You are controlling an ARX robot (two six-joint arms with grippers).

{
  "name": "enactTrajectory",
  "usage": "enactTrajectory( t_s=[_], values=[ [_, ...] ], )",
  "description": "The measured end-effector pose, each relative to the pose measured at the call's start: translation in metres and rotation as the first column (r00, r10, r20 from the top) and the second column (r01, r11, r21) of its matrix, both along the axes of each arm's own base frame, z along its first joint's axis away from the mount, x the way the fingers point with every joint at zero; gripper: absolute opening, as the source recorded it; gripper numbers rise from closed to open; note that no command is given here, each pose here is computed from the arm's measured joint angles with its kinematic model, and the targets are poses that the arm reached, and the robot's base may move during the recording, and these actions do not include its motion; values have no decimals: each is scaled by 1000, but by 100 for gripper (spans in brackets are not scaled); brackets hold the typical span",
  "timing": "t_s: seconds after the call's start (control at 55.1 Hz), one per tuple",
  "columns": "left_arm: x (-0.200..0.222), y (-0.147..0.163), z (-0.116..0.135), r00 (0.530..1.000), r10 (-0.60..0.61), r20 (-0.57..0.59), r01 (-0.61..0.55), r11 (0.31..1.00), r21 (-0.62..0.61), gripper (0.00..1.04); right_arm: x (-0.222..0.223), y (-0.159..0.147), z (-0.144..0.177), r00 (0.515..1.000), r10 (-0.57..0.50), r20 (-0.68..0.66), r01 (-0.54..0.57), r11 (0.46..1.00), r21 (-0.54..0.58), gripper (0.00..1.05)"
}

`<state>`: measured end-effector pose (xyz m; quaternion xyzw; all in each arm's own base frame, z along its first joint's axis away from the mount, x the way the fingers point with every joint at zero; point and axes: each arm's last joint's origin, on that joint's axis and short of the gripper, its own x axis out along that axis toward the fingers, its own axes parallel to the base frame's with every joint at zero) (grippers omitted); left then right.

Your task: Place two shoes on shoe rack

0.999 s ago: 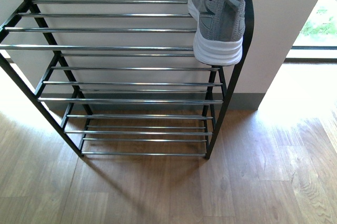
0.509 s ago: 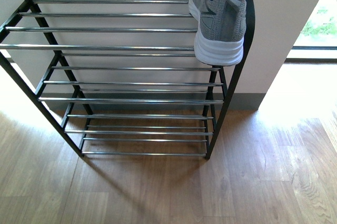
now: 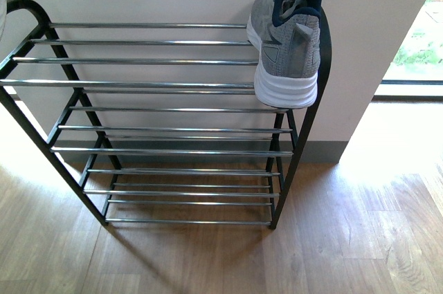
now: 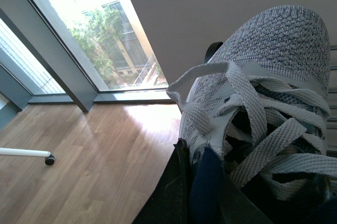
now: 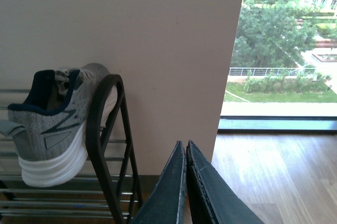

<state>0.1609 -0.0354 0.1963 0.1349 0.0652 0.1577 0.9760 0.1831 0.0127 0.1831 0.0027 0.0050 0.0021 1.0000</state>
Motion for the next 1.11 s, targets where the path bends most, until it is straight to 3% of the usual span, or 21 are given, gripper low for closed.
enactTrajectory(
  t_s=[0.418,1.108],
  values=[
    [0,0,0,1000,0,0,0,1000,0,2,-37,-12,-19,1000,-1,0,1,1000,0,1],
    [0,0,0,1000,0,0,0,1000,0,2,-67,-12,-10,1000,-1,30,1,1000,1,1]
  ],
)
